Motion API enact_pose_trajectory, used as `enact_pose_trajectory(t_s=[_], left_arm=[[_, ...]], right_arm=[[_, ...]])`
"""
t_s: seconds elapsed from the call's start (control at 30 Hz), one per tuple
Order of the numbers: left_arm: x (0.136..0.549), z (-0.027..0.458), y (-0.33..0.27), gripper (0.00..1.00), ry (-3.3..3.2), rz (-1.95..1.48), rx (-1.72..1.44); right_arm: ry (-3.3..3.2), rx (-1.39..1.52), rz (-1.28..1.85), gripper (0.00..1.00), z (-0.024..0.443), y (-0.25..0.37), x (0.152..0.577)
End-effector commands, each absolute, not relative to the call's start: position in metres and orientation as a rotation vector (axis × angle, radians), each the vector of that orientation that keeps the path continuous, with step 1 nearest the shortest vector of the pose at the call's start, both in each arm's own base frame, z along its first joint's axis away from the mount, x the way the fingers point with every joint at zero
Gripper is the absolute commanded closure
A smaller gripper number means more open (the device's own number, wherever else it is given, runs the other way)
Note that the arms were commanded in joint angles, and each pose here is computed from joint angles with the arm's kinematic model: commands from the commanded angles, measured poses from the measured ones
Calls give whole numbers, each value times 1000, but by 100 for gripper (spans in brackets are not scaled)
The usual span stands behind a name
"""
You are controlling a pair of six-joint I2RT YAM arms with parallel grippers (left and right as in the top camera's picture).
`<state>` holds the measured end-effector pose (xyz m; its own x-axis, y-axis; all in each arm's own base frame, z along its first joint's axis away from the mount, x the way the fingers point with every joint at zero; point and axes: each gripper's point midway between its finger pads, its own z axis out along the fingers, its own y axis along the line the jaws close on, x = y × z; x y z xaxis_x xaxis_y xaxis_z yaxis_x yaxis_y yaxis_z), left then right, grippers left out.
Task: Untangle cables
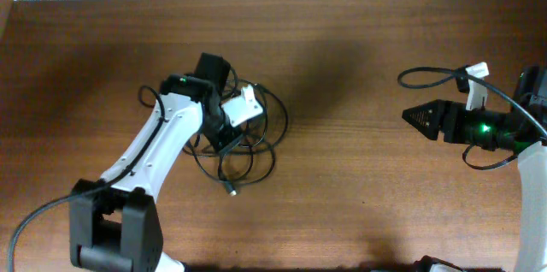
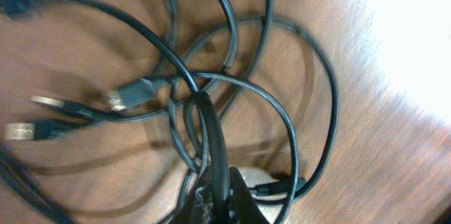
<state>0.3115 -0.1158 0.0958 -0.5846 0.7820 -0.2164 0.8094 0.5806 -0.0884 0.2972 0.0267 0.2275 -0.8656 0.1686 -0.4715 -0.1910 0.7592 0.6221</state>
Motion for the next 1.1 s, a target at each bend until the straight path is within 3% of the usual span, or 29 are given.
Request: enact_pose_trajectory(t_s=[0.0,0.13,0.23,0.47,0.6,1.07], left_arm=[[337,212,-176,100,2354,-628,1117],[318,337,-230,100,1868,-1065,1183],[298,381,-248,100,1709,-1182,1232],[242,412,-292,100,1520,-1383,1388],[220,429,-306,100,1371,-1449,1461],[202,499,-294,100,1093,-1351,1462]], right_arm=[[2379,-93,1039,24,242,45,294],[2310,-278,1181,22,255,85,286],[2302,-409,1219,21,257,113,279],[2246,-528,1236,21,266,146,285],[2353,-434,1059,21,248,131,299],[2488,-331,811,17,222,104,308]])
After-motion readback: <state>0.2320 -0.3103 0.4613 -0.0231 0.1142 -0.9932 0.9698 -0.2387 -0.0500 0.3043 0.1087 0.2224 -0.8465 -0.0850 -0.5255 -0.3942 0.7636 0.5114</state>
